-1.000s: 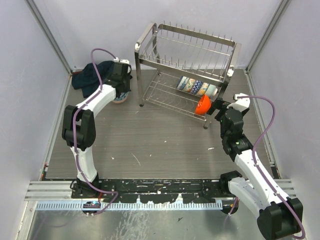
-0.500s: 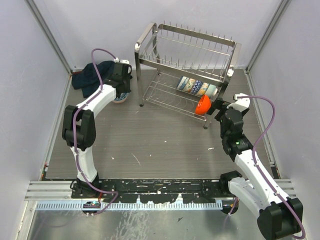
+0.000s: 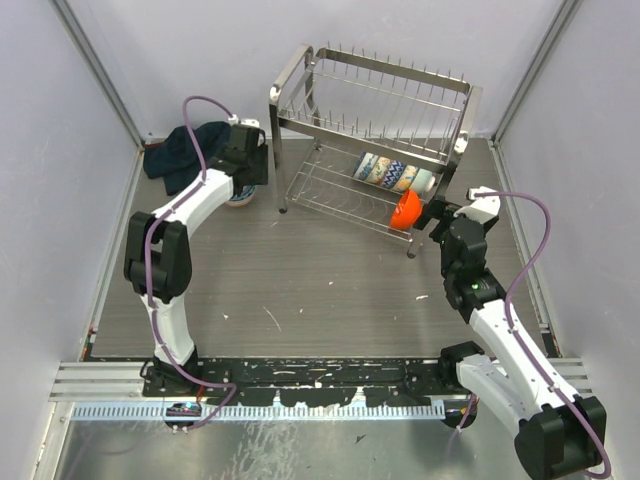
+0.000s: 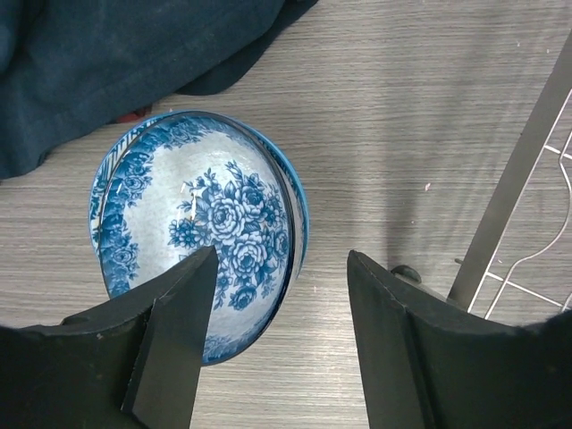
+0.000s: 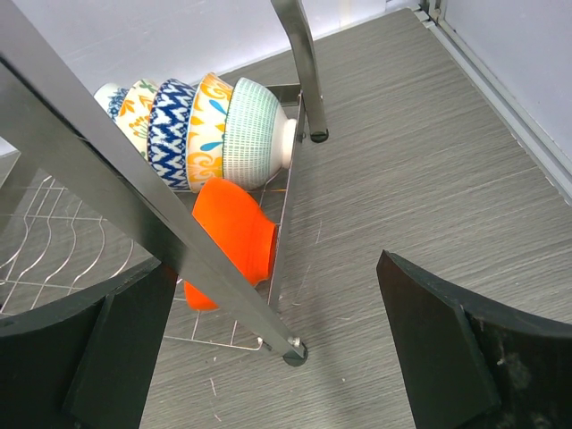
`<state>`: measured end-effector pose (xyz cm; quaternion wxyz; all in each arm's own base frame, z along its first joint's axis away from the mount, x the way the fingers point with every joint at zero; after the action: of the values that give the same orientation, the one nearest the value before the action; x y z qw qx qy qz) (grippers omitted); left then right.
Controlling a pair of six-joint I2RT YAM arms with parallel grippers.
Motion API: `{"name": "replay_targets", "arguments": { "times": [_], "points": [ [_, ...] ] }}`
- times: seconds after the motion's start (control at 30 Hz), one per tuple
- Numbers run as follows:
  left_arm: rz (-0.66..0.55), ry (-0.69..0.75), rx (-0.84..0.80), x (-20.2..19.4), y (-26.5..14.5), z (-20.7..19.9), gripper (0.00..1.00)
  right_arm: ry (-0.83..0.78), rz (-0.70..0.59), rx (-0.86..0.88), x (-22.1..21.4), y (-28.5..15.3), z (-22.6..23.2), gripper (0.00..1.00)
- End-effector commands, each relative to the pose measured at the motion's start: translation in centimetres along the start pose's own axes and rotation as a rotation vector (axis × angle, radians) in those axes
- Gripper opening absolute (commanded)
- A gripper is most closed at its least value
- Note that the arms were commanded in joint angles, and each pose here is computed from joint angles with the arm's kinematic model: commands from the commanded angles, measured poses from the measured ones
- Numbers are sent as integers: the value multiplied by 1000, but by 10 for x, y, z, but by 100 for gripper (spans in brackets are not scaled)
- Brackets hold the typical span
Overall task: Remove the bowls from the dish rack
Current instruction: Place the bowl with the bowl.
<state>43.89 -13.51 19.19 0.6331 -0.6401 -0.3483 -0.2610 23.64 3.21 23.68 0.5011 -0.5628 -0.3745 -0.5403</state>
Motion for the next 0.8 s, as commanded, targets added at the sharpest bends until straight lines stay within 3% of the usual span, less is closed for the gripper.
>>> {"name": "replay_targets", "arguments": {
  "times": [0.0, 0.5, 0.77],
  "points": [
    [-98, -27, -16, 30, -30, -3, 68, 41, -86, 2, 25, -5, 1, 100],
    [-119, -31, -36, 23, -47, -9, 73, 46, -89, 10, 26, -8, 2, 100],
    [-107, -10, -1, 6, -34, -13, 62, 44, -89, 9, 25, -8, 2, 100]
  ]
}}
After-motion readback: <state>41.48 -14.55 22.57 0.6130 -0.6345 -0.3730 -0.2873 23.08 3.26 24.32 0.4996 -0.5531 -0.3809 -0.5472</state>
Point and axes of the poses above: each gripper's point midway between its finger pads, its own y axis out along the fingers, its own z axis along the line the jaws close on, x = y × z, the point moved 9 cm from there along -y, back along the fingers, and after that the axes turned 9 degrees about -y, right-handed, at the moved point
